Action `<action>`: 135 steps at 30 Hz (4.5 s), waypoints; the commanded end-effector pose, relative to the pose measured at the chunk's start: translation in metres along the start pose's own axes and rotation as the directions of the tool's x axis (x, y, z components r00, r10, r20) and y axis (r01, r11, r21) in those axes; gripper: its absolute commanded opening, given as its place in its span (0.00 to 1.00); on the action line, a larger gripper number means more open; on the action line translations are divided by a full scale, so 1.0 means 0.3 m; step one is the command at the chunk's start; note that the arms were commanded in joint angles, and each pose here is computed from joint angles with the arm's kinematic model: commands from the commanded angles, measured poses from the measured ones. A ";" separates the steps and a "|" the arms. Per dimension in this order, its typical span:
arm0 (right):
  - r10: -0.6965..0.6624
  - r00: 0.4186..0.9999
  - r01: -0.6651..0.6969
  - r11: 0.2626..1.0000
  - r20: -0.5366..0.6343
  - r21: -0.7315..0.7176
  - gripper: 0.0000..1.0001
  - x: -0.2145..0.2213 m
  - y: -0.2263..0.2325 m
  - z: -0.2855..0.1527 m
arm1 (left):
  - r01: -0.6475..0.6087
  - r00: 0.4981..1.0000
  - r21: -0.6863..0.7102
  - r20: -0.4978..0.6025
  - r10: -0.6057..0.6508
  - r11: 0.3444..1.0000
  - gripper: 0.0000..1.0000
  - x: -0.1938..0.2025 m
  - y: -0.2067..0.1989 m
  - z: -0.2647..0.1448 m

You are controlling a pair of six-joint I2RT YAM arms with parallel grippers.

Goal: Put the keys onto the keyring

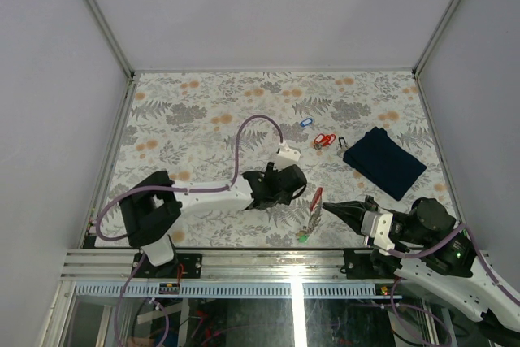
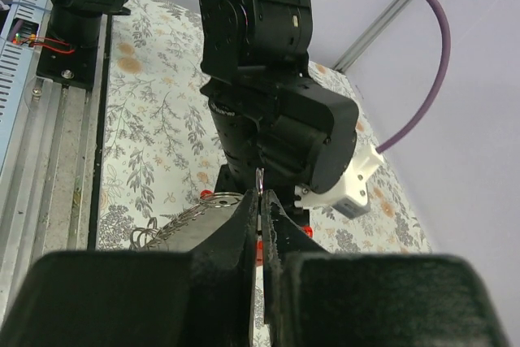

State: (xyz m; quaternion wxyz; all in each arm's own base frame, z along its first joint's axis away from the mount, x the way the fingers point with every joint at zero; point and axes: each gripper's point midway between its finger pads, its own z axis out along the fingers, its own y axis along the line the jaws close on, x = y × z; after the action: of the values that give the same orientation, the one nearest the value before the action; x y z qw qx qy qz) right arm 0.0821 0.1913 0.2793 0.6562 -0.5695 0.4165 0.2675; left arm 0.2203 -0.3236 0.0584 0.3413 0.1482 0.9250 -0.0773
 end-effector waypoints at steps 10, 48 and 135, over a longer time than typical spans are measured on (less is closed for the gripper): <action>-0.008 0.996 0.006 1.000 0.084 0.029 0.00 -0.088 -0.035 -0.003 | -0.172 0.984 -0.057 -0.064 0.168 0.983 0.39 0.026 0.028 0.095; 0.002 0.996 -0.002 1.000 0.088 0.006 0.00 -0.086 -0.024 0.010 | -0.260 0.960 -0.113 -0.141 0.244 0.959 0.18 0.091 0.104 0.110; 0.585 0.740 -0.332 0.746 0.331 -0.577 0.00 -0.516 -0.062 0.242 | -0.860 0.354 0.362 0.931 -0.091 0.359 0.00 -0.440 -0.031 -1.367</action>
State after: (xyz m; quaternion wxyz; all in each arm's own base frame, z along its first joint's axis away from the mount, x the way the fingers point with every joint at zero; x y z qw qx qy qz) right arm 0.0616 0.2992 0.3782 0.4745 -0.4730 0.3965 0.6276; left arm 0.0843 -0.2631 0.4228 0.6169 0.4631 0.4426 -0.4573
